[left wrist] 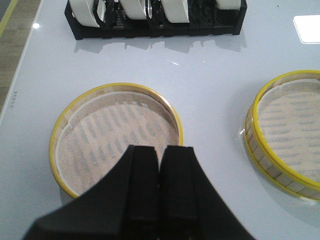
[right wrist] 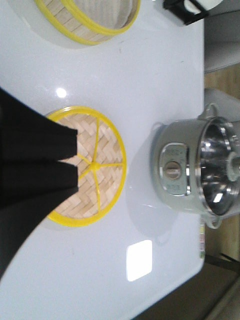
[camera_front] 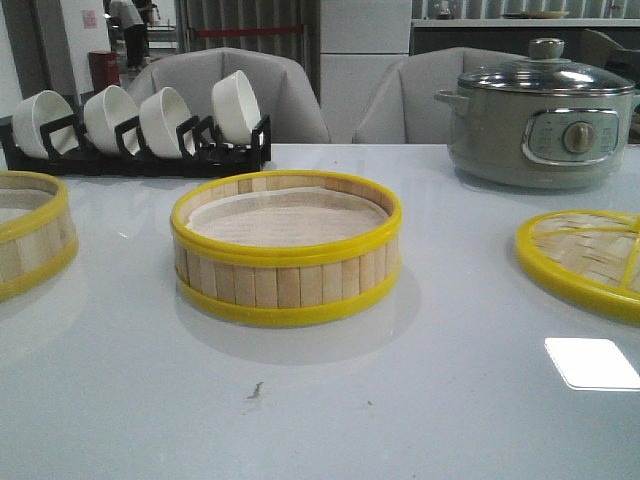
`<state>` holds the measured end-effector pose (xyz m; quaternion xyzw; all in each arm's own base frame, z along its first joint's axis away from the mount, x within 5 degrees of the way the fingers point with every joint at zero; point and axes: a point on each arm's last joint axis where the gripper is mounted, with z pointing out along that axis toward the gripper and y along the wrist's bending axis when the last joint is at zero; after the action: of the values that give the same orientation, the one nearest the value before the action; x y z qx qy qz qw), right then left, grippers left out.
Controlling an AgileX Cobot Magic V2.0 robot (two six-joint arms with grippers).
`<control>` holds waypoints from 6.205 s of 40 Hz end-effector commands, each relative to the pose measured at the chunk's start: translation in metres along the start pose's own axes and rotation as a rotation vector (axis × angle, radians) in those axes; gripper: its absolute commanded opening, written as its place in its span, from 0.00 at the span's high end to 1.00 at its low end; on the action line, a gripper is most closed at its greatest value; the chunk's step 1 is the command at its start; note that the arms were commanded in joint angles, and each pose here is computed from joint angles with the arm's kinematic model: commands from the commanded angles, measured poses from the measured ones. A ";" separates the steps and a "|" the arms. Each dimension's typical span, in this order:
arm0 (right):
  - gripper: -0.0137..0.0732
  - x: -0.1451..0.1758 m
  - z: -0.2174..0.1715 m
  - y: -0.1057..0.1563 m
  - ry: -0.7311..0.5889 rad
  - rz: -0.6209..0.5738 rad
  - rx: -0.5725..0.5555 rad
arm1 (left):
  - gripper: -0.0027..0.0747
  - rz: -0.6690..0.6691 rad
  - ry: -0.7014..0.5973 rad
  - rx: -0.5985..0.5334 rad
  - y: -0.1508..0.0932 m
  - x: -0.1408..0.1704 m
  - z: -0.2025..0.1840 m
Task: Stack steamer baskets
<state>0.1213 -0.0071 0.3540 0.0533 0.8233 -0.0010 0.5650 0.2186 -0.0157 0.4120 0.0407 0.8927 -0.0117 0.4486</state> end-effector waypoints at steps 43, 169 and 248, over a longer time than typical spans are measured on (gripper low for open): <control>0.28 -0.041 0.044 0.007 0.035 0.054 -0.032 | 0.37 -0.009 -0.098 0.003 -0.001 -0.019 0.023; 0.28 -0.041 0.044 0.007 0.034 0.055 -0.033 | 0.85 0.573 0.218 0.454 -0.303 -0.003 0.160; 0.28 -0.041 0.044 0.007 0.035 0.055 -0.033 | 0.85 0.578 0.369 0.440 -0.302 0.016 0.173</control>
<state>0.1759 -0.0057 0.3564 0.0715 0.8613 0.0306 0.5022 0.3279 -0.3297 0.2623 0.3920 0.8910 -0.0529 0.2227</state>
